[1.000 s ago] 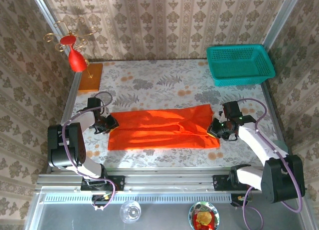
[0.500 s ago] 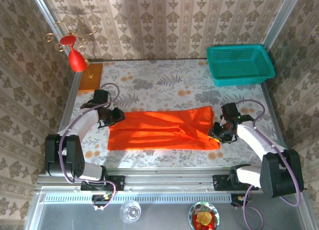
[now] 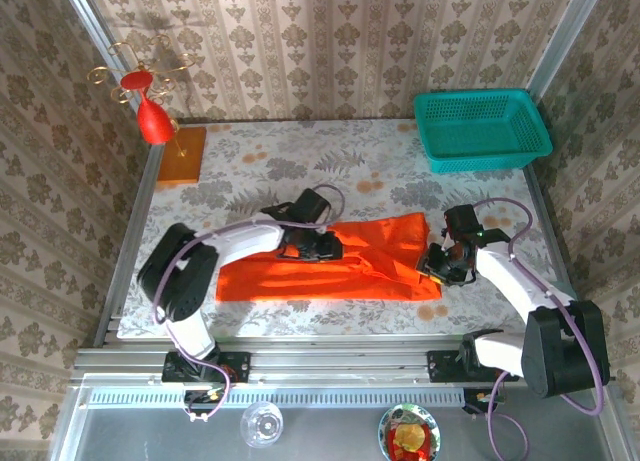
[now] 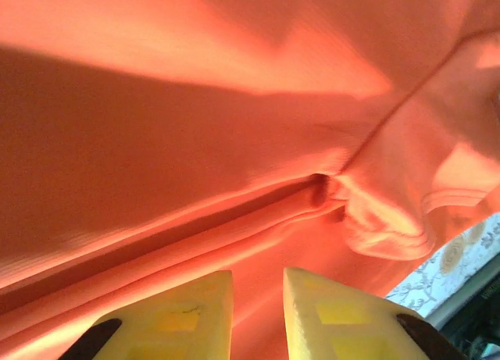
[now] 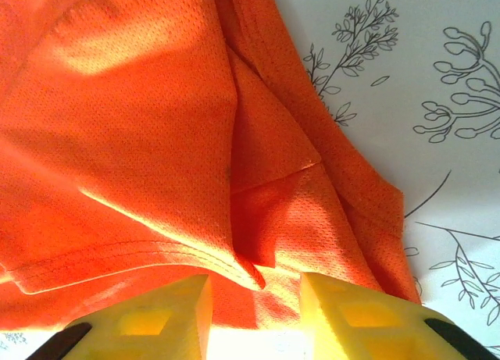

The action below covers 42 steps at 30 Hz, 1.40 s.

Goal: Fold the inside-out t-shirt

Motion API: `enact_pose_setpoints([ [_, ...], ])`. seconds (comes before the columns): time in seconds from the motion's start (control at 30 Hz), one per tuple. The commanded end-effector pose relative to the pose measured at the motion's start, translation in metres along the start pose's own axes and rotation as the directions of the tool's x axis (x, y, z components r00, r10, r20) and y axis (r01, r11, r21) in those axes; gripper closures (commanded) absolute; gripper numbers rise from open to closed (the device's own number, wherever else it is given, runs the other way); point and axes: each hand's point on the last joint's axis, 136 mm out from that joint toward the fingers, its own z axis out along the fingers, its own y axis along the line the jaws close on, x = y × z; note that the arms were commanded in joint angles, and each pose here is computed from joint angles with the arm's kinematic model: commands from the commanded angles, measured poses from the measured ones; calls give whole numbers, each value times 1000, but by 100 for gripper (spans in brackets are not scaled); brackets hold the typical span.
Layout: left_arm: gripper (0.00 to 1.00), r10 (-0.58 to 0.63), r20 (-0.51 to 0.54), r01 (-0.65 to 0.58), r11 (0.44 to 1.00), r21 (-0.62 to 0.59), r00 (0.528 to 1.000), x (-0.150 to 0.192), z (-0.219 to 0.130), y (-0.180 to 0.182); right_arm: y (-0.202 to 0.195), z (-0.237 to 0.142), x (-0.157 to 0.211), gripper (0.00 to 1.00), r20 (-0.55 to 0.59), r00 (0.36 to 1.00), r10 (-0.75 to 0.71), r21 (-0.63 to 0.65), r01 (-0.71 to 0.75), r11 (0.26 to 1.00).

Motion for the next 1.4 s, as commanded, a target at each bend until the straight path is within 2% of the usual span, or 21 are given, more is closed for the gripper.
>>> enact_pose_setpoints([
  [0.0,75,-3,-20,5,994,112,1000,-4,18,-39,0,4,5,64,-29,1000,-12,-12,11,1000],
  [0.23,75,13,-61,-5,992,127,998,-1,35,-54,0,3,5,63,-21,1000,-16,-15,15,1000],
  [0.47,75,11,-99,0,994,113,995,7,43,-52,-1,2,7,62,-16,1000,-12,-17,12,1000],
  [0.87,76,32,-134,-15,991,130,991,21,46,-58,-3,2,9,61,-14,1000,-11,-15,11,1000],
  [1.37,75,24,-164,-11,997,78,986,28,53,-48,0,3,10,60,-22,1000,-11,-33,10,999],
])
